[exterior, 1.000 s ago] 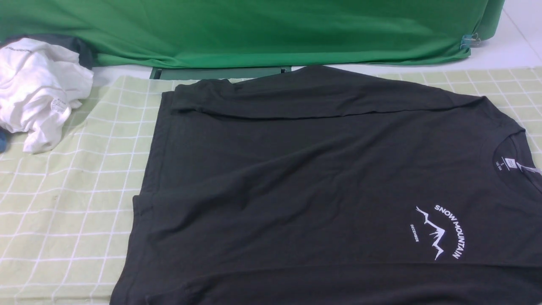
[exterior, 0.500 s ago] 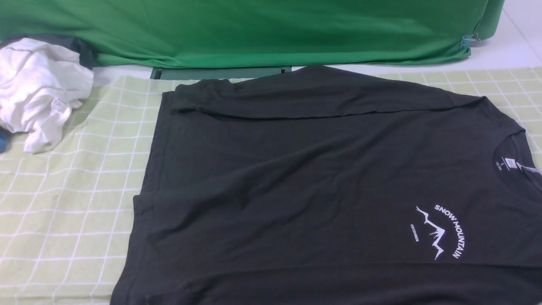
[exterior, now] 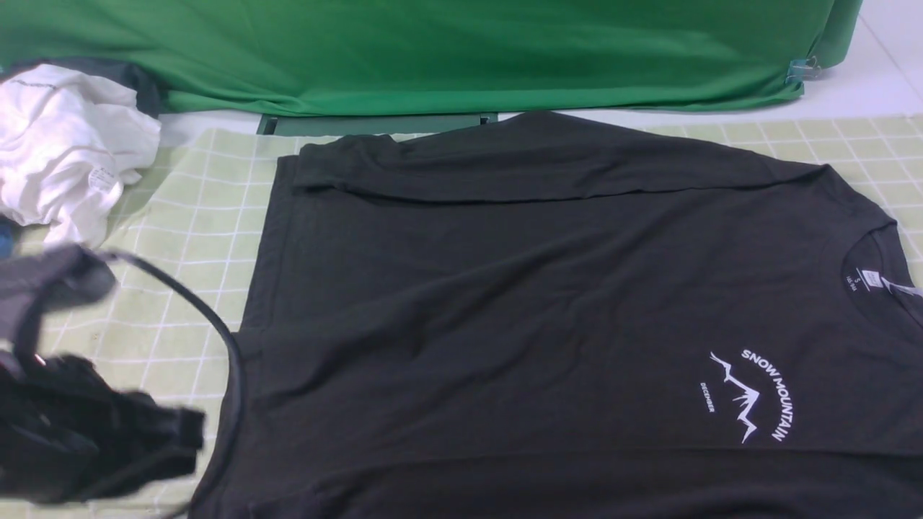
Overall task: Fold a long-sleeved shirt over a green coffee tablecloth.
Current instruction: 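Grasp the left edge of the dark T-shirt lying flat on the table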
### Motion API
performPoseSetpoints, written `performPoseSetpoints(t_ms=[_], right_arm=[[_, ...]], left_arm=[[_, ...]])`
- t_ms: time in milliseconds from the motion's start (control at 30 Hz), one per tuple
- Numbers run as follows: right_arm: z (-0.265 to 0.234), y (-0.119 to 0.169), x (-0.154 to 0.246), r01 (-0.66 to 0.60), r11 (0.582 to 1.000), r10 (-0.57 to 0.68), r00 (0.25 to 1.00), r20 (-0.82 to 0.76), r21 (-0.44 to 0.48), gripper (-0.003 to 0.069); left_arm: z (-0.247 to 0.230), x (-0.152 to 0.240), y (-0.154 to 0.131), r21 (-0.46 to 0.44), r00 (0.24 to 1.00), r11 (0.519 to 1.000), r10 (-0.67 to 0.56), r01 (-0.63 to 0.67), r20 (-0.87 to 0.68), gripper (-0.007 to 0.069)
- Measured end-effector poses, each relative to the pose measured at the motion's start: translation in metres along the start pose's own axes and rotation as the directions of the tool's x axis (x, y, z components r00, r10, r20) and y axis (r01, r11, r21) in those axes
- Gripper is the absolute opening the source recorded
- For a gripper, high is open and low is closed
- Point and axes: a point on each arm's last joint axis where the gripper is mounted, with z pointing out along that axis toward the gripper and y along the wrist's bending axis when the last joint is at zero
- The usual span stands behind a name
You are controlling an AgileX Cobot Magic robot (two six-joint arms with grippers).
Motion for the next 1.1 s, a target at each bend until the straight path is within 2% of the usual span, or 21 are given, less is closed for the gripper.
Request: performPoseSetpoints(t_ms=[67,100,200,267,400,500,633,667,700,767,867,933,1033,1100], right_arm=[[0.007,0.006,-0.011,0.053,0.998,-0.054,0.995,-0.084,-0.015,0.0007],[0.016,0.013,-0.025,0.105,0.994,-0.111,0.976,-0.187,-0.042,0.0005],[0.035,0.025,-0.032,0.165,0.98,-0.193,0.918,-0.347,-0.109,0.0005],[0.047,0.032,-0.029,0.182,0.969,-0.238,0.872,-0.427,-0.168,0.0006],[0.062,0.042,-0.014,0.179,0.951,-0.289,0.801,-0.524,-0.251,0.0008],[0.07,0.05,-0.002,0.161,0.94,-0.313,0.756,-0.575,-0.3,0.0008],[0.074,0.058,0.012,0.148,0.926,-0.345,0.706,-0.618,-0.347,0.0008],[0.075,0.058,0.012,0.148,0.926,-0.344,0.706,-0.619,-0.347,0.0008],[0.075,0.06,0.014,0.143,0.922,-0.352,0.697,-0.625,-0.359,0.0009],[0.076,0.061,0.015,0.141,0.919,-0.358,0.692,-0.627,-0.369,0.0008],[0.076,0.062,0.016,0.138,0.917,-0.359,0.693,-0.625,-0.374,0.0008],[0.076,0.062,0.016,0.137,0.918,-0.358,0.693,-0.626,-0.373,0.0008],[0.076,0.062,0.016,0.137,0.918,-0.357,0.693,-0.626,-0.373,0.0008],[0.076,0.062,0.016,0.136,0.918,-0.357,0.694,-0.625,-0.373,0.0009]], left_arm=[[0.011,0.008,-0.002,-0.013,0.999,1.0,0.006,-0.006,-0.045,0.0002],[0.023,0.017,-0.006,-0.033,0.994,0.999,0.004,-0.008,-0.107,0.0002],[0.039,0.026,-0.008,-0.101,0.982,0.994,0.014,-0.033,-0.189,0.0002],[0.05,0.027,-0.01,-0.154,0.972,0.986,0.034,-0.071,-0.232,0.0003],[0.068,0.02,-0.013,-0.172,0.972,0.98,0.061,-0.102,-0.228,0.0034],[0.081,0.014,-0.013,-0.176,0.973,0.976,0.086,-0.126,-0.215,0.0099],[0.097,0.008,-0.012,-0.19,0.971,0.97,0.11,-0.151,-0.211,0.0254],[0.097,0.008,-0.012,-0.191,0.971,0.97,0.112,-0.153,-0.211,0.0262],[0.102,0.007,-0.011,-0.196,0.97,0.967,0.119,-0.162,-0.213,0.0324],[0.108,0.005,-0.01,-0.199,0.97,0.965,0.13,-0.171,-0.205,0.0384],[0.113,0.003,-0.011,-0.188,0.974,0.968,0.132,-0.166,-0.184,0.0437],[0.114,0.003,-0.012,-0.184,0.975,0.969,0.132,-0.165,-0.179,0.044],[0.114,0.002,-0.013,-0.17,0.974,0.97,0.144,-0.174,-0.177,0.0402],[0.114,0.003,-0.014,-0.158,0.971,0.97,0.155,-0.184,-0.181,0.0316]])
